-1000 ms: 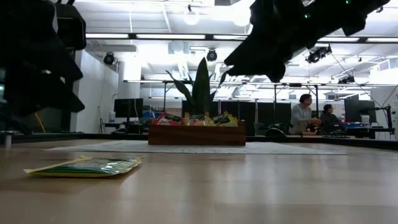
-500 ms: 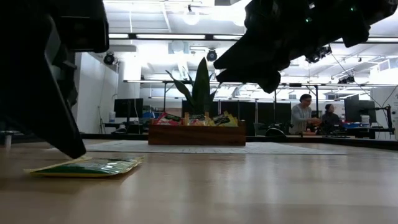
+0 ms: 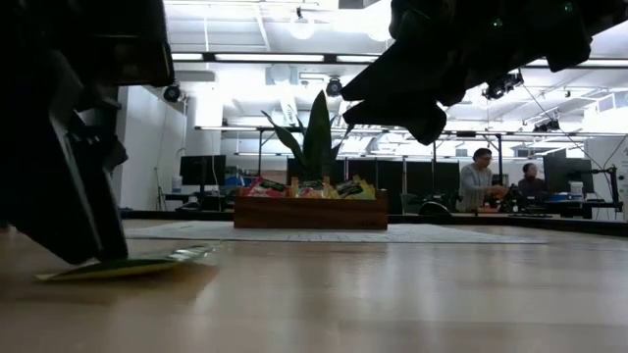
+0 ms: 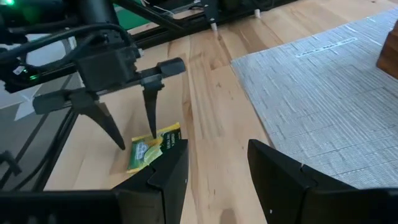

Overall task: Pick & Place Tea
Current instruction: Put the yellow tea bag into the right section of the wooden organizer

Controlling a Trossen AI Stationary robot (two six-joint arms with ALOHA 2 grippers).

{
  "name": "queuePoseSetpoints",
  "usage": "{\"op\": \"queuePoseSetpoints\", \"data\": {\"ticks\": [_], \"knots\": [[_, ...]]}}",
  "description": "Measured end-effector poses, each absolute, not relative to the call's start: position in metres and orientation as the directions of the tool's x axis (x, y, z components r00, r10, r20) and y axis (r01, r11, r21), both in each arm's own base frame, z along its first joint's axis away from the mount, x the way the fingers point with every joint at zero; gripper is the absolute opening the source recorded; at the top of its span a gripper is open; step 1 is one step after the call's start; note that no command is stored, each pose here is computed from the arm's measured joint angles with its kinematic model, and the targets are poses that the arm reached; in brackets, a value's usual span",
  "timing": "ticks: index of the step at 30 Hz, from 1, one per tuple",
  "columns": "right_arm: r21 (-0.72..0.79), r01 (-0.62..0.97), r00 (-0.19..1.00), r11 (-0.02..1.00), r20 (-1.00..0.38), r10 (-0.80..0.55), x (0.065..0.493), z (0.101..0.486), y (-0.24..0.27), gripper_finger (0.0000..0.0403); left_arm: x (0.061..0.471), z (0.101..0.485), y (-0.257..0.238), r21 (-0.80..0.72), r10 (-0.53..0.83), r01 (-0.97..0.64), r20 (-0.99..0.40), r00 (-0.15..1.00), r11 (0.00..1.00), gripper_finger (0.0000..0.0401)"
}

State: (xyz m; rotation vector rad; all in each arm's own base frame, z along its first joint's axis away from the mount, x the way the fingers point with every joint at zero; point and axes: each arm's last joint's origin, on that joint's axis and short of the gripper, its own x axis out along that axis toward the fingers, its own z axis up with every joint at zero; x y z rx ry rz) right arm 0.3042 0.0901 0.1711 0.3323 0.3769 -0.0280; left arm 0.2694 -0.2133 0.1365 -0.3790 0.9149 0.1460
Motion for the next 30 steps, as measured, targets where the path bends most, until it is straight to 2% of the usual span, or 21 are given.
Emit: {"op": "queuePoseSetpoints", "data": {"ticks": [8,14,20,24,30], "knots": [[0.364,0.1,0.933,0.926,-0.357,0.039,0.305,0.172,0.089,0.0161,0.275,0.118,-0.216,-0.275,-0.054,-0.303,-0.815,0.577,0.912,0.0209],[0.455,0.059,0.911,0.889,-0.389,0.139,0.312,0.156,0.095,0.0161,0.275,0.115,-0.216,-0.252,-0.03,-0.307,-0.815,0.579,0.918,0.0209],[0.589,0.104,0.879,0.801,-0.431,0.202,0.341,0.136,0.107,0.0161,0.275,0.114,-0.215,-0.245,-0.025,-0.309,-0.818,0.574,0.919,0.0209],[0.654,0.101,0.861,0.75,-0.436,0.264,0.367,0.135,0.115,0.017,0.274,0.114,-0.215,-0.242,-0.021,-0.312,-0.819,0.573,0.919,0.0209],[0.706,0.204,0.754,0.678,-0.555,0.351,0.396,0.133,0.113,0.0192,0.274,0.113,-0.215,-0.239,-0.019,-0.313,-0.819,0.573,0.919,0.0209]]}}
